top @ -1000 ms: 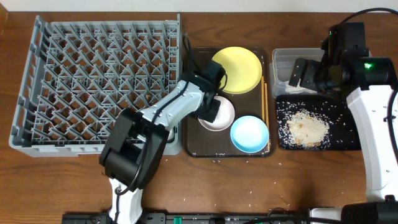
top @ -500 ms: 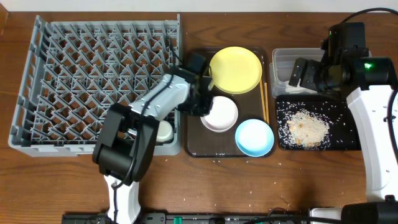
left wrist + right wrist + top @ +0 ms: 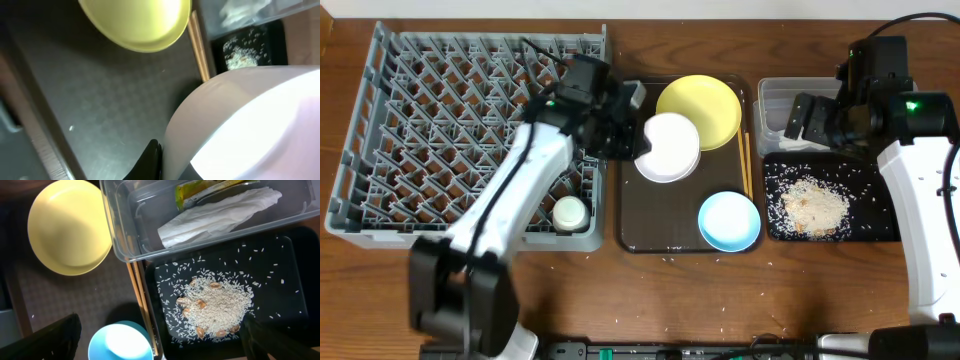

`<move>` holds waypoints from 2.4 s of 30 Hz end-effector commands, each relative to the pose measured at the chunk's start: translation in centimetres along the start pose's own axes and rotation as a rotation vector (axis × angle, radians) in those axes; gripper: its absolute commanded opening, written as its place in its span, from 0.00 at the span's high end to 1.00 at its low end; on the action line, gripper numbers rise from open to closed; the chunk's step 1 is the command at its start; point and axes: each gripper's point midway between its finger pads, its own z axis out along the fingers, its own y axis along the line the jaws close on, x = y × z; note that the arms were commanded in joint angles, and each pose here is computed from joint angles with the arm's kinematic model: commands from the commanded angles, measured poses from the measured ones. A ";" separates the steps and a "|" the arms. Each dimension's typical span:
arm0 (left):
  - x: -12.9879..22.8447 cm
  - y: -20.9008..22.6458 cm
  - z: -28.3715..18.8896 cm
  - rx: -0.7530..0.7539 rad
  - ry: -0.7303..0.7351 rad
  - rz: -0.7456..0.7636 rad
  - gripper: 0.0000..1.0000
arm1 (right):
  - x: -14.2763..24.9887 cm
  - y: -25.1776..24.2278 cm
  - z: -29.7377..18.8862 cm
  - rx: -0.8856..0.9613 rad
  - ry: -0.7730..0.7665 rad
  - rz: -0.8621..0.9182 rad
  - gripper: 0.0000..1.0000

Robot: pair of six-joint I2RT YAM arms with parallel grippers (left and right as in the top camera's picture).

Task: Sort waste into correct bins and load items into the dishwasher
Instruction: 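Carry the pink bowl over the dish rack with left gripper, then set the pink bowl upright in the rack and release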

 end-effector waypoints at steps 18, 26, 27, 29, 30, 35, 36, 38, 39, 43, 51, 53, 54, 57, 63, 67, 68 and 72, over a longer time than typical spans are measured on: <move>-1.8 16.2 -21.1 -1.592 -0.390 -0.092 0.93 | 0.1 -0.3 0.3 0.015 0.007 -0.008 0.01; -0.4 16.5 -19.7 -1.729 -0.426 -0.081 0.93 | 0.1 -0.4 0.3 0.015 0.007 -0.008 0.01; -0.2 16.4 -19.2 -1.729 -0.444 -0.084 0.93 | 0.1 -0.3 0.3 0.015 0.007 -0.008 0.01; 0.6 16.0 -18.0 -1.720 -0.484 -0.087 0.93 | 0.1 -0.3 0.3 0.015 0.007 -0.008 0.01; 1.0 15.8 -17.1 -1.711 -0.495 -0.076 0.93 | 0.1 -0.3 0.3 0.015 0.008 -0.008 0.01; 2.3 15.1 -15.5 -1.778 -0.587 0.010 0.93 | 0.1 -0.4 0.3 0.015 0.008 -0.007 0.01; 2.7 15.3 -15.2 -1.783 -0.590 0.016 0.93 | 0.1 -0.4 0.3 0.015 0.007 -0.008 0.01; 3.2 15.7 -14.8 -1.785 -0.583 0.019 0.93 | 0.1 -0.4 0.3 0.015 0.007 -0.007 0.01; 3.4 15.9 -14.6 -1.787 -0.578 0.021 0.93 | 0.1 -0.4 0.3 0.015 0.007 -0.007 0.01; 3.3 16.0 -14.3 -1.780 -0.592 0.014 0.93 | 0.2 -0.1 0.3 0.012 0.009 -0.014 0.01; 3.1 16.3 -13.0 -1.708 -0.595 -0.024 0.93 | 0.2 -0.2 0.3 0.013 0.008 -0.013 0.01; 3.1 16.5 -12.6 -1.699 -0.590 -0.026 0.93 | 0.2 -0.1 0.3 0.012 0.008 -0.014 0.01; 3.1 16.6 -12.3 -1.695 -0.584 -0.025 0.93 | 0.2 -0.1 0.3 0.012 0.008 -0.014 0.01; 3.2 16.6 -11.6 -1.680 -0.553 -0.005 0.93 | 0.2 -0.1 0.3 0.012 0.009 -0.014 0.01; 3.0 14.4 -9.8 -1.663 -0.417 0.189 0.75 | 0.2 -0.1 0.3 0.012 0.008 -0.014 0.01; 2.9 14.2 -10.1 -1.663 -0.419 0.195 0.92 | 0.2 -0.1 0.3 0.012 0.008 -0.014 0.01; 2.9 14.1 -10.2 -1.667 -0.422 0.195 0.93 | 0.2 -0.1 0.3 0.012 0.009 -0.014 0.01; 2.4 13.2 -13.0 -1.815 -0.459 0.247 0.93 | 0.2 -0.1 0.3 0.012 0.008 -0.014 0.01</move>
